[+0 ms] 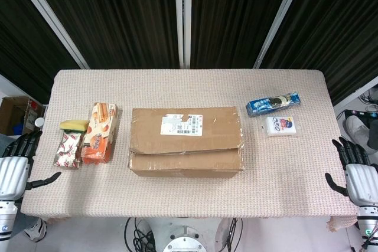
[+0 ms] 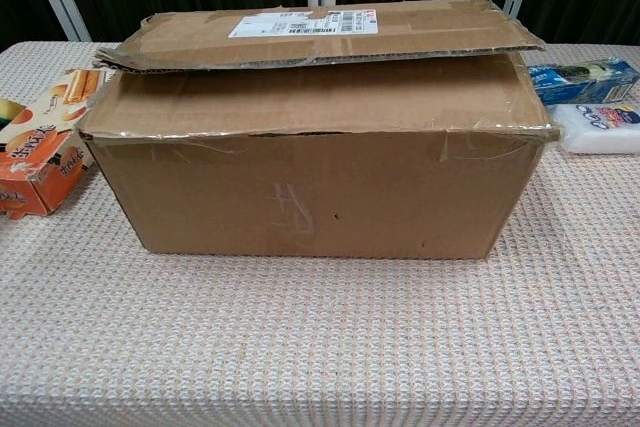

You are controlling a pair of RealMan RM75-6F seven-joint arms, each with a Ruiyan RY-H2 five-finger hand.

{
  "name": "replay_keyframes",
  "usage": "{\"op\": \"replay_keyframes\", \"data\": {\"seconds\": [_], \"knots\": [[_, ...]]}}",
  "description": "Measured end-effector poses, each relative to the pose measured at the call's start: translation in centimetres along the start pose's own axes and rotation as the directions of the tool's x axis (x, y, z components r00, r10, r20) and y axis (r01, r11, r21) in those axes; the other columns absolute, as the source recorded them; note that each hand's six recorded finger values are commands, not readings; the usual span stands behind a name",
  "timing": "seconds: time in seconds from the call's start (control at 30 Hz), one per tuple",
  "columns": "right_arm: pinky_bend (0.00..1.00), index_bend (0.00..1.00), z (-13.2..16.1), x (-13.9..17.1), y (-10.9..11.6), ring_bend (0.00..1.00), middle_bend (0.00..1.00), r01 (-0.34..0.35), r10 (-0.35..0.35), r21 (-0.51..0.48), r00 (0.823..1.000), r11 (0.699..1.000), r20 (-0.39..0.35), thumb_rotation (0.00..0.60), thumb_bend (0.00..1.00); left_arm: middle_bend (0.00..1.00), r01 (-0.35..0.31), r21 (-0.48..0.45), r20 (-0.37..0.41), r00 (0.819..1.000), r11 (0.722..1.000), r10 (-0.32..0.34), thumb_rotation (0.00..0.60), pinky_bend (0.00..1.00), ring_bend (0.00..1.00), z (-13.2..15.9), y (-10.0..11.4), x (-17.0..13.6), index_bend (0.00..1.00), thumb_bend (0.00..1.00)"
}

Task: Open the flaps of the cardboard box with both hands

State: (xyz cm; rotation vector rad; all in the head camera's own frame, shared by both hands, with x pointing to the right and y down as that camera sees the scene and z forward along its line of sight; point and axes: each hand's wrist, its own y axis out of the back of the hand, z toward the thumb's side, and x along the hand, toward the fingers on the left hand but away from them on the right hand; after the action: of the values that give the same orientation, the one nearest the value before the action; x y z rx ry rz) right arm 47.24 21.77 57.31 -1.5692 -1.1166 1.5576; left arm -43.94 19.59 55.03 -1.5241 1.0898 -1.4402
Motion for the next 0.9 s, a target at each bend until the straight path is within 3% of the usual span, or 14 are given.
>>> {"op": "replay_keyframes", "data": {"seconds": [0.7, 0.9], "knots": [[0.0, 0.0, 0.3, -0.4, -0.1, 0.0, 0.0, -0.011, 0.011, -0.002, 1.0, 1.0, -0.01, 0.6, 0.24, 0.1, 0.003, -0.002, 0.019, 1.0, 1.0, -0.003, 0.421, 0.18, 0.09, 0.8, 0.3, 0.5, 0.07, 0.01], [0.0, 0.0, 0.5, -0.8, 0.1, 0.0, 0.0, -0.008, 0.008, 0.009, 1.0, 1.0, -0.009, 0.6, 0.24, 0.1, 0.008, -0.058, 0.059, 0.998, 0.998, -0.005, 0.421, 0.18, 0.09, 2.1, 0.2, 0.9, 0.07, 0.01]]}}
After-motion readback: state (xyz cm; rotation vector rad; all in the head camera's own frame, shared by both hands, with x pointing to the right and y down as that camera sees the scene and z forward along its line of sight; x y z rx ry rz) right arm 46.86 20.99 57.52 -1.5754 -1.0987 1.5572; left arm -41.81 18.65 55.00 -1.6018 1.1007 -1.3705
